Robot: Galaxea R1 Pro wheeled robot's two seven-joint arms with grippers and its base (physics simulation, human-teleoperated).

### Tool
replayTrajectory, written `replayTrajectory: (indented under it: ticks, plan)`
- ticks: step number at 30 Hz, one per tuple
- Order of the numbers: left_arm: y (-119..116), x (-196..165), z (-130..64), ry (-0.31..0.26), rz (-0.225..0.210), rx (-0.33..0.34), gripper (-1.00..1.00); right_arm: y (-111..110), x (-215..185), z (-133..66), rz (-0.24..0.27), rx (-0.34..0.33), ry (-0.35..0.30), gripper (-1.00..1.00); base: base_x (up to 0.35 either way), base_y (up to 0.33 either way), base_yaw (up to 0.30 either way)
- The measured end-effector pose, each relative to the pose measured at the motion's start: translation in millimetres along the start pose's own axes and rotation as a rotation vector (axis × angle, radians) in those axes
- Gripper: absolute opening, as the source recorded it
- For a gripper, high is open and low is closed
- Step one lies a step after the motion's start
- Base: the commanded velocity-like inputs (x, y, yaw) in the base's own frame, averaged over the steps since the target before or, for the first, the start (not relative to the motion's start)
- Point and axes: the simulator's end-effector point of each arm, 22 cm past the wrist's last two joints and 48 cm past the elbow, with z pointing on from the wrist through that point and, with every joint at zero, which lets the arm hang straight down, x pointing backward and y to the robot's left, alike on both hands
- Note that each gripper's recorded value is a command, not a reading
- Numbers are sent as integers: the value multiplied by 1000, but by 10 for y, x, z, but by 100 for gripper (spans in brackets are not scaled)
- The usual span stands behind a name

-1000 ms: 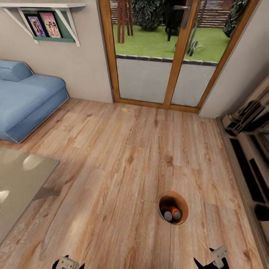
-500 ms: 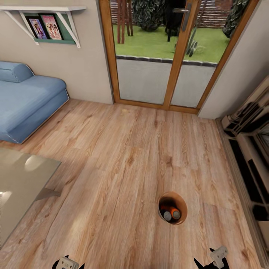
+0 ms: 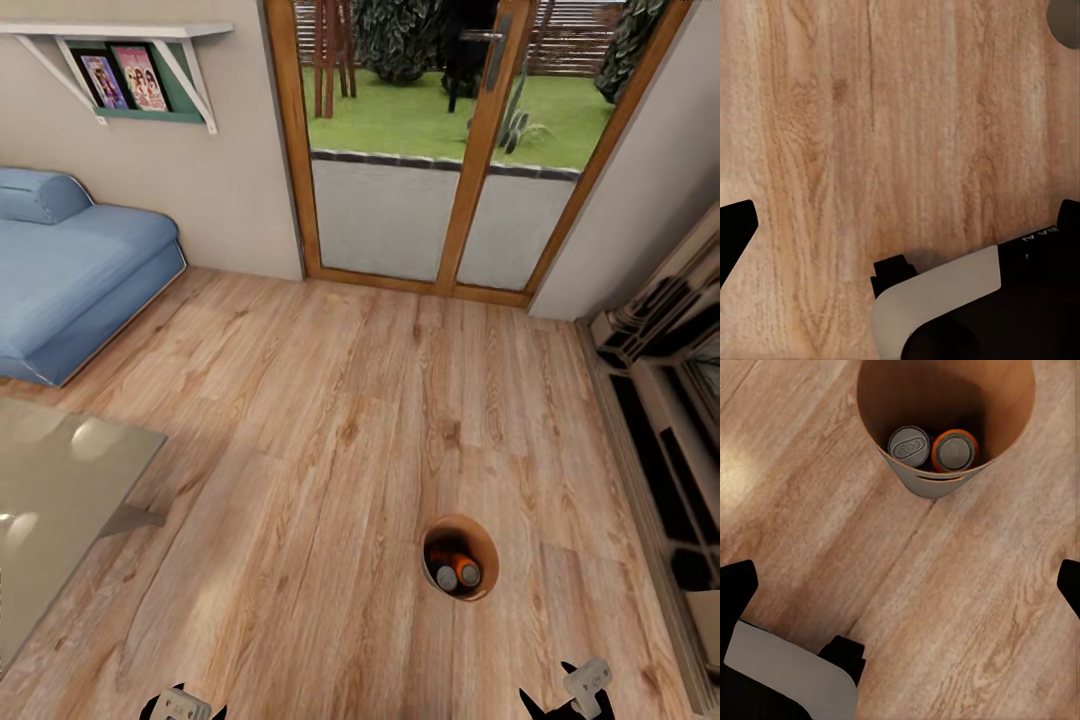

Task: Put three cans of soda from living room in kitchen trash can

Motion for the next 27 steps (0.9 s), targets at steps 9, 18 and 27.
replayTrajectory:
  ticks: [9, 18, 27]
  plan:
    - [-64, 57, -120, 19, -14, 5, 100, -21, -68, -109, -2, 15, -10, 100, 0, 0, 0]
    - [-87, 34, -228, 21, -16, 5, 100, 5, -65, -241, -5, 13, -6, 100, 0, 0, 0]
    - [-115, 40, -344, 21, -15, 6, 100, 53, -11, -389, -3, 9, 7, 100, 0, 0, 0]
